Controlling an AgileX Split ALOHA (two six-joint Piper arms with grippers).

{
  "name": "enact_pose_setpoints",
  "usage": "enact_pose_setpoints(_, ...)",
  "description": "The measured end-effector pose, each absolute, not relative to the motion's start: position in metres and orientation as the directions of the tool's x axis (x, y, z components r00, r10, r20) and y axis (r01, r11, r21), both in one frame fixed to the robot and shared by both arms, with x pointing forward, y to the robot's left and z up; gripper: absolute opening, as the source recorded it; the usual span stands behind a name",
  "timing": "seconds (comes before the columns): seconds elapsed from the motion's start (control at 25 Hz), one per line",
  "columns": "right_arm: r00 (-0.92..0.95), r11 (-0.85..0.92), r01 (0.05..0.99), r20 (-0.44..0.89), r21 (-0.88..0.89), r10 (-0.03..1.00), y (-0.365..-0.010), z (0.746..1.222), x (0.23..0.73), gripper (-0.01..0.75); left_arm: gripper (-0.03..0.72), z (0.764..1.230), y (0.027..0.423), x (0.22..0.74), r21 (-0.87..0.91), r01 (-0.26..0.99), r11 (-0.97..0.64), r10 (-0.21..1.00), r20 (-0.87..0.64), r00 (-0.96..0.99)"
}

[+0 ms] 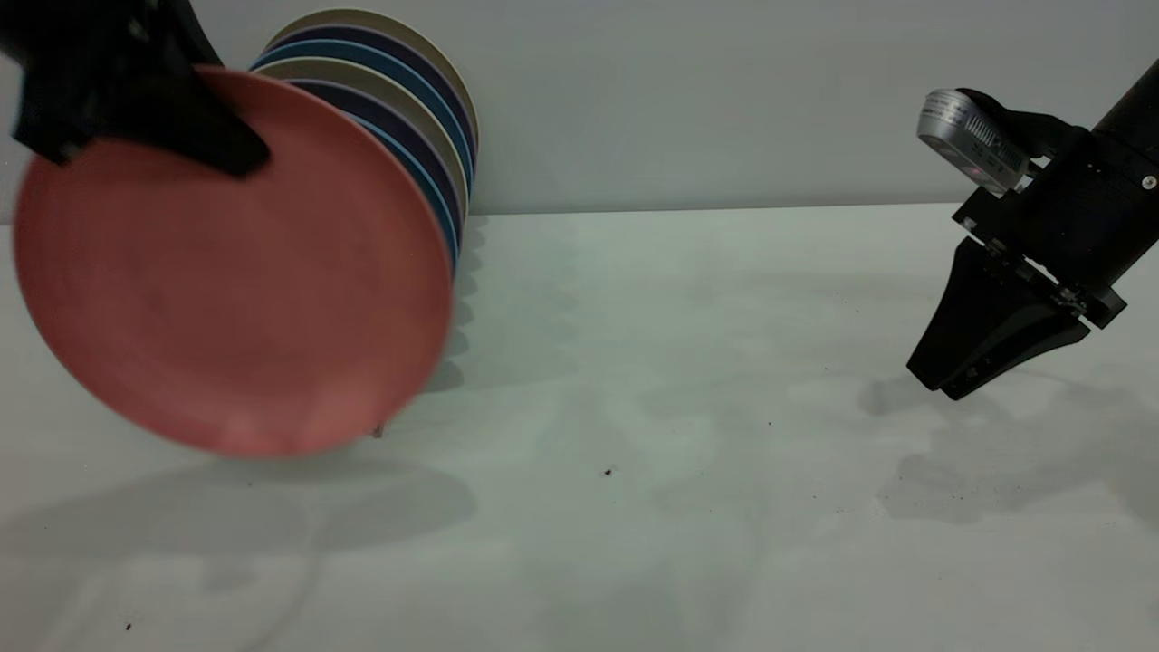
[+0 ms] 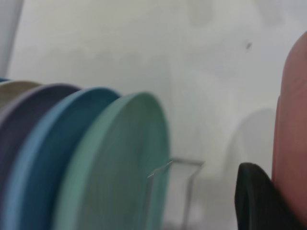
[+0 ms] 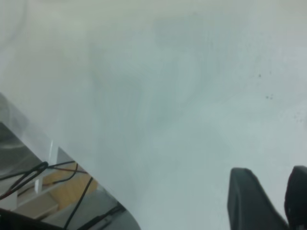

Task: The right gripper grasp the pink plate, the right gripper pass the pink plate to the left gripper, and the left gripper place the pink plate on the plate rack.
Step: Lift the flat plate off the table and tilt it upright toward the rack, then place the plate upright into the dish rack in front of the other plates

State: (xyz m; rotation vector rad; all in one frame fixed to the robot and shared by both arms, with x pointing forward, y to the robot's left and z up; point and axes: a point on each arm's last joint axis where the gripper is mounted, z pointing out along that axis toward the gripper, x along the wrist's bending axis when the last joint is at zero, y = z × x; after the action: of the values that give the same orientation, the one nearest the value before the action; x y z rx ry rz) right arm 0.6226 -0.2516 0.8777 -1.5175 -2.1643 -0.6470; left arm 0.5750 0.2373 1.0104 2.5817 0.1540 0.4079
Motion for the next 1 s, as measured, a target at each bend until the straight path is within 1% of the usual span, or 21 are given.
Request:
enact_pose_setpoints(0.24, -0.318, 0.290, 0.946, 0.567, 0.141, 0.760, -0.252, 0.877, 0.624, 0.202, 0.119, 1.033, 0.241, 0.588, 0.424, -0.103, -0.900, 0.075, 0.383, 0.921)
enact_pose_setpoints(0.4, -0.318, 0.290, 0.947, 0.566, 0.142, 0.760, -0.252, 0.877, 0.624, 0.202, 0.119, 1.040, 0.242, 0.593, 0.393, -0.156, -0.906, 0.039, 0.445, 0.895)
enact_pose_setpoints(0.68, -0.316, 0.288, 0.947, 0.567, 0.140, 0.761, -0.252, 0.877, 0.624, 0.202, 0.119, 1.046, 0.242, 0.600, 0.361, -0.200, -0.911, 0.009, 0.502, 0.865)
enact_pose_setpoints(1.0, -0.312, 0.285, 0.949, 0.567, 0.139, 0.763, -0.252, 0.877, 0.624, 0.210, 0.119, 1.049, 0.245, 0.606, 0.332, -0.198, -0.922, 0.026, 0.565, 0.825)
